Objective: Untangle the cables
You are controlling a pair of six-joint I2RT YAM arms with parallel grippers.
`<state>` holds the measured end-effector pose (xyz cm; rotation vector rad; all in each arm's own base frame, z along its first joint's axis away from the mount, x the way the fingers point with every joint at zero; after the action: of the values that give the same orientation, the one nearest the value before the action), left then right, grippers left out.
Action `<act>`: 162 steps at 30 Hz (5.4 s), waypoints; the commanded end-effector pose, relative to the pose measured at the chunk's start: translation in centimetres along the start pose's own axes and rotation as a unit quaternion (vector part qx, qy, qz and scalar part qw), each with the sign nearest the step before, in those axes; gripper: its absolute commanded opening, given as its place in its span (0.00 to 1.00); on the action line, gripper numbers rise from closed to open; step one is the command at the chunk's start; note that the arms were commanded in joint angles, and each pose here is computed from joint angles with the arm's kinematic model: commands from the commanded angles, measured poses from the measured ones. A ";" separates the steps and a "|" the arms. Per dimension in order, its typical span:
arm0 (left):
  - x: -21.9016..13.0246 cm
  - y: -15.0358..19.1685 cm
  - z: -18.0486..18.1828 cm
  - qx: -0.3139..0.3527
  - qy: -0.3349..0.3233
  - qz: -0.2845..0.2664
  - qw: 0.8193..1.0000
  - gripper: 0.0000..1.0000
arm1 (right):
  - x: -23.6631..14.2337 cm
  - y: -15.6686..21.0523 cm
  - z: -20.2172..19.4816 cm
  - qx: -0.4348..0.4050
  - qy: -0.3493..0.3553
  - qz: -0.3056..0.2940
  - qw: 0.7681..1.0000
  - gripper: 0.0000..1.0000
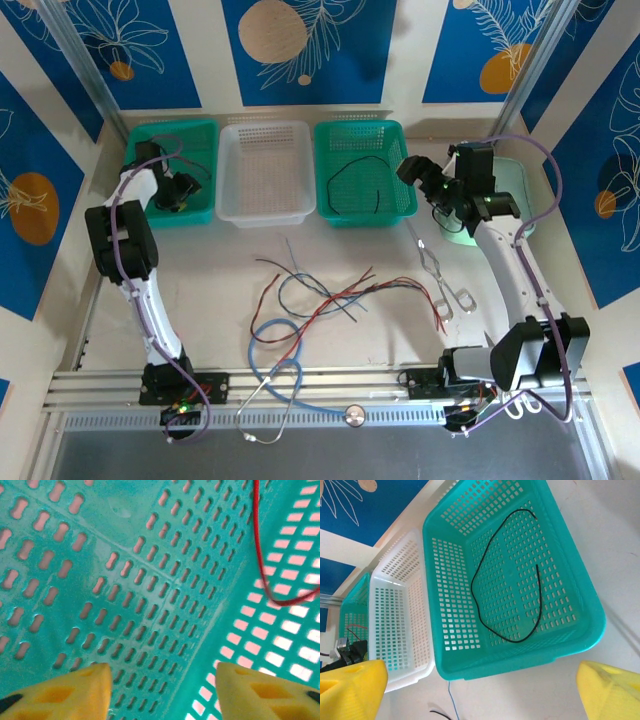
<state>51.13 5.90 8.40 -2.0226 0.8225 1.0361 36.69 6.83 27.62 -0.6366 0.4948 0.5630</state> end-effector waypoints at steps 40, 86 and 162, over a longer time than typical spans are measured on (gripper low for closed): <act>-12.9 34.5 -15.3 0.373 0.152 -0.001 0.915 0.69 | 2.3 17.0 -15.4 0.028 0.343 0.082 0.936 0.35; -12.3 36.3 -17.2 0.395 0.149 0.028 0.906 0.68 | 5.0 16.1 -18.1 0.121 0.323 0.079 0.935 0.14; -18.9 33.1 -24.6 0.299 0.341 0.057 0.890 0.69 | -4.7 9.8 -0.5 -0.031 -0.082 -0.082 0.993 0.00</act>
<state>25.72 -26.45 21.80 -1.7354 1.3663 0.1650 26.53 9.96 22.68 -0.6010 0.4200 0.4026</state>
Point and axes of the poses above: each hand's point on the last joint's axis, 136 mm out from that joint toward the fingers, its own x axis out along the fingers, its own z axis along the line the jaws close on, y = z × x, the point moved 2 cm from there along -x, back along the fingers, and after that the axes turned 8 degrees about x, right-handed, at the moved point
